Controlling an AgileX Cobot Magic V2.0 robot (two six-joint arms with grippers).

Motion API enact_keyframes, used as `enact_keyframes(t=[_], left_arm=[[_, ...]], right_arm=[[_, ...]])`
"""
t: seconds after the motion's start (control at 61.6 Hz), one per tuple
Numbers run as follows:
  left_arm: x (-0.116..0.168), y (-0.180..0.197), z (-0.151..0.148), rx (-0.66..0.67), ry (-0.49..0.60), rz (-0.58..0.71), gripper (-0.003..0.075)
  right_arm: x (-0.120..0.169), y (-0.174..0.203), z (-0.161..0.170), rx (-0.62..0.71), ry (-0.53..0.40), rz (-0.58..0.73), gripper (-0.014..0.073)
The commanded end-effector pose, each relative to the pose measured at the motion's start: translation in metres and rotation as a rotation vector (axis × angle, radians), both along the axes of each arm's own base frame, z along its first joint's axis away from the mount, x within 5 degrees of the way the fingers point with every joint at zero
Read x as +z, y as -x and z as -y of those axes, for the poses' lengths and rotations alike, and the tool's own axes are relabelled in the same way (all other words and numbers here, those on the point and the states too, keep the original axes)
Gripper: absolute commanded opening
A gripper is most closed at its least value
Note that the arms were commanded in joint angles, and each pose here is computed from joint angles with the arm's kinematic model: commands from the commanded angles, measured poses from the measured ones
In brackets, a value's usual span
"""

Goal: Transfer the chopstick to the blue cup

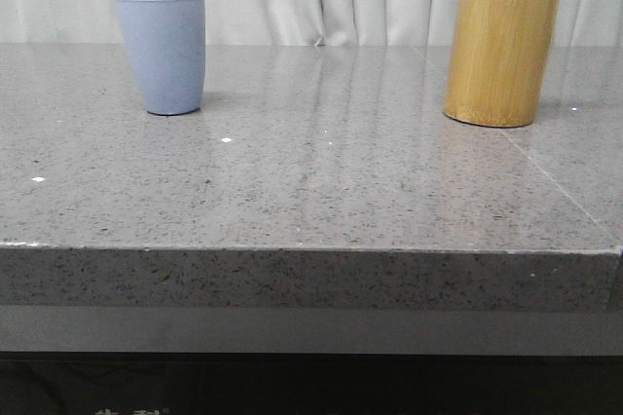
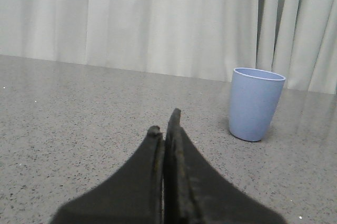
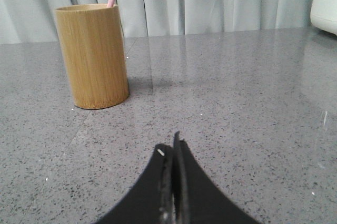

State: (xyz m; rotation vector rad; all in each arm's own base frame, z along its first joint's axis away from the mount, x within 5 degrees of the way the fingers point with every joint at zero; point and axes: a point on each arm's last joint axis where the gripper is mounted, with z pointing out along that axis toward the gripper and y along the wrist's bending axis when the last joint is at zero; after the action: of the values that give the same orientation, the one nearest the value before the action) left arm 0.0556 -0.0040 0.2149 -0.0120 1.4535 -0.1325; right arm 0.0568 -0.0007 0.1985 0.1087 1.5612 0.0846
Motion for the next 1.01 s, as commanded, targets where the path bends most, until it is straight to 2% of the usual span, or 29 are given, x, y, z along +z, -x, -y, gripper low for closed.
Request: enact_keyframes(t=[0.0,0.114,0.308,0.406,0.568,0.714,0.827,0.99], left_arm=[[0.012,0.004,0.000,-0.002,0.015,0.110,-0.0019],[0.035,0.010,-0.001,-0.005,0.017,0.145,-0.0019],[0.091,0.030,-0.002,-0.012,0.021,0.219,-0.0019],[0.119,0.035,-0.002,-0.015,0.020,0.214,-0.0019],[0.164,0.028,0.000,-0.024,0.008,0.102,-0.0019],[0.194,0.006,0.002,-0.034,-0.010,-0.084,-0.0019],[0.202,-0.018,0.005,-0.042,-0.014,-0.214,-0.0019],[0.195,-0.045,0.008,-0.045,-0.014,-0.303,-0.0019]], right_arm=[[0.017,0.004,0.001,-0.013,0.016,0.120,-0.0117],[0.037,0.008,0.000,-0.009,0.017,0.135,-0.0117],[0.092,0.024,-0.001,0.002,0.032,0.135,-0.0117],[0.122,0.029,-0.002,0.005,0.064,0.101,-0.0117],[0.167,0.024,-0.002,0.013,0.086,0.023,-0.0117],[0.193,0.008,-0.002,0.027,0.084,-0.113,-0.0117],[0.199,-0.011,-0.002,0.037,0.082,-0.244,-0.0117],[0.189,-0.037,-0.002,0.043,0.077,-0.359,-0.0117]])
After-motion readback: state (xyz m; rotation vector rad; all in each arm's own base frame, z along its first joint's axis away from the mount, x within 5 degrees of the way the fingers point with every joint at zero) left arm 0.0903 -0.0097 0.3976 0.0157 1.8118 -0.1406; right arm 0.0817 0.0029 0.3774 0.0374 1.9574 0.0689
